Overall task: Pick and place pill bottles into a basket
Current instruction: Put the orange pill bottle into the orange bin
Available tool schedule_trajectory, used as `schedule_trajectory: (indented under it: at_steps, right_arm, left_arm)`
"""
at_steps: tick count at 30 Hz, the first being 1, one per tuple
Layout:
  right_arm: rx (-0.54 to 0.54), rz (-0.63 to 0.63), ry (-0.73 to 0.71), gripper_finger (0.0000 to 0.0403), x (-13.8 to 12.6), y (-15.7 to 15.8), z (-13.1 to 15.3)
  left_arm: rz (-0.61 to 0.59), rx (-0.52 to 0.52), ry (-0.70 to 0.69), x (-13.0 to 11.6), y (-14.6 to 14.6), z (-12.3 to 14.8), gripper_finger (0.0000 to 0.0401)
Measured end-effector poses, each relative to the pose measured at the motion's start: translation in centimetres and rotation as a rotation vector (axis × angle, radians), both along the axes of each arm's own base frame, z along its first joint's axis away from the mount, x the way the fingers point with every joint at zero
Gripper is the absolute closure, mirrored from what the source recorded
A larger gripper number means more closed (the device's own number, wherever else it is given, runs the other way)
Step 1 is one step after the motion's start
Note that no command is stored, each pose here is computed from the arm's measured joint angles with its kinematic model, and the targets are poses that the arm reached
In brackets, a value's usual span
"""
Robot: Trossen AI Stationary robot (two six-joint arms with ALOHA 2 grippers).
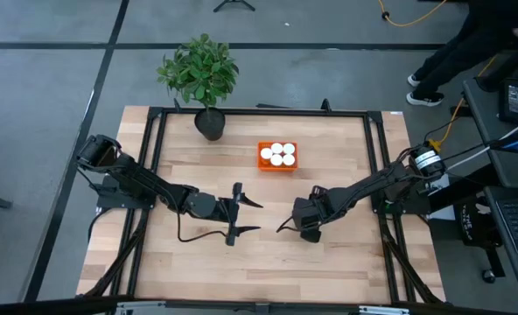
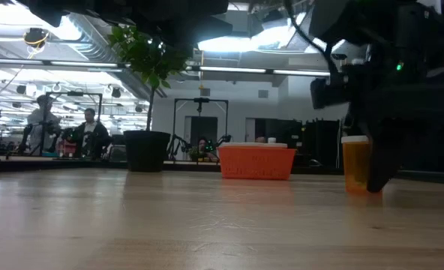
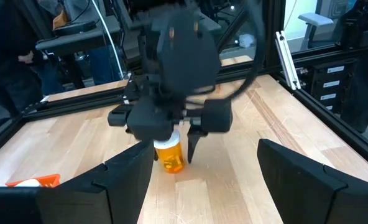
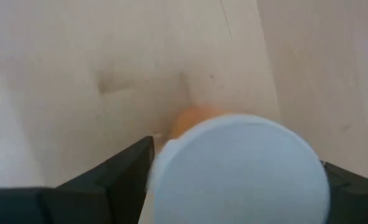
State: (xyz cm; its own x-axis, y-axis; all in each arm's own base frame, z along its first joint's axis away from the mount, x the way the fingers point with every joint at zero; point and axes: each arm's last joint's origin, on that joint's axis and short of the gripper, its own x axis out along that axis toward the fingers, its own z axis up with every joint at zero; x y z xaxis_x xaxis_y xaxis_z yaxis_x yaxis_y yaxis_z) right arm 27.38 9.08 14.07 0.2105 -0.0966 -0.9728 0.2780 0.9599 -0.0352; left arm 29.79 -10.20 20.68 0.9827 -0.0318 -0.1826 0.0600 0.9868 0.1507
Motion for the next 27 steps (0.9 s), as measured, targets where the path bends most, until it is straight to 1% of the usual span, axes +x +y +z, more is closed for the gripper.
schedule_trajectory:
  at_steps: [3, 7, 10, 12, 16, 21, 27]
  right_arm:
    - [-0.010, 0.010, -0.049, 0.0115, -0.3, 0.2, 1.2]
    - [-0.096, 0.020, -0.124, 0.0115, -1.0, 0.6, 2.8]
    - [-0.156, 0.014, -0.160, 0.0115, -2.0, 1.3, 3.2]
    - [-0.169, -0.009, -0.179, 0.0115, -3.0, 1.7, 2.6]
    - [-0.133, -0.063, -0.250, 0.0115, -5.0, 2.3, 0.9]
    - [-0.086, -0.069, -0.418, 0.0115, -5.8, 2.8, -0.7]
    - [-0.070, -0.107, -0.519, 0.0115, -7.0, 1.9, -2.9]
  left_arm:
    - [0.001, 0.000, 0.000, 0.0, 0.0, 0.0, 0.0118]
    - [0.001, 0.001, 0.001, 0.0, 0.0, 0.0, 0.0118]
    - [0.001, 0.001, 0.003, 0.0, 0.0, 0.0, 0.0118]
    - [0.000, 0.005, 0.013, 0.0, 0.0, -0.1, 0.0118]
    - [0.001, 0.007, 0.018, 0.0, 0.0, -0.2, 0.0118]
    - [0.010, 0.005, 0.014, 0.1, 0.3, -0.1, 0.0118]
    - [0.008, 0.005, 0.013, 0.1, 0.2, -0.1, 0.0118]
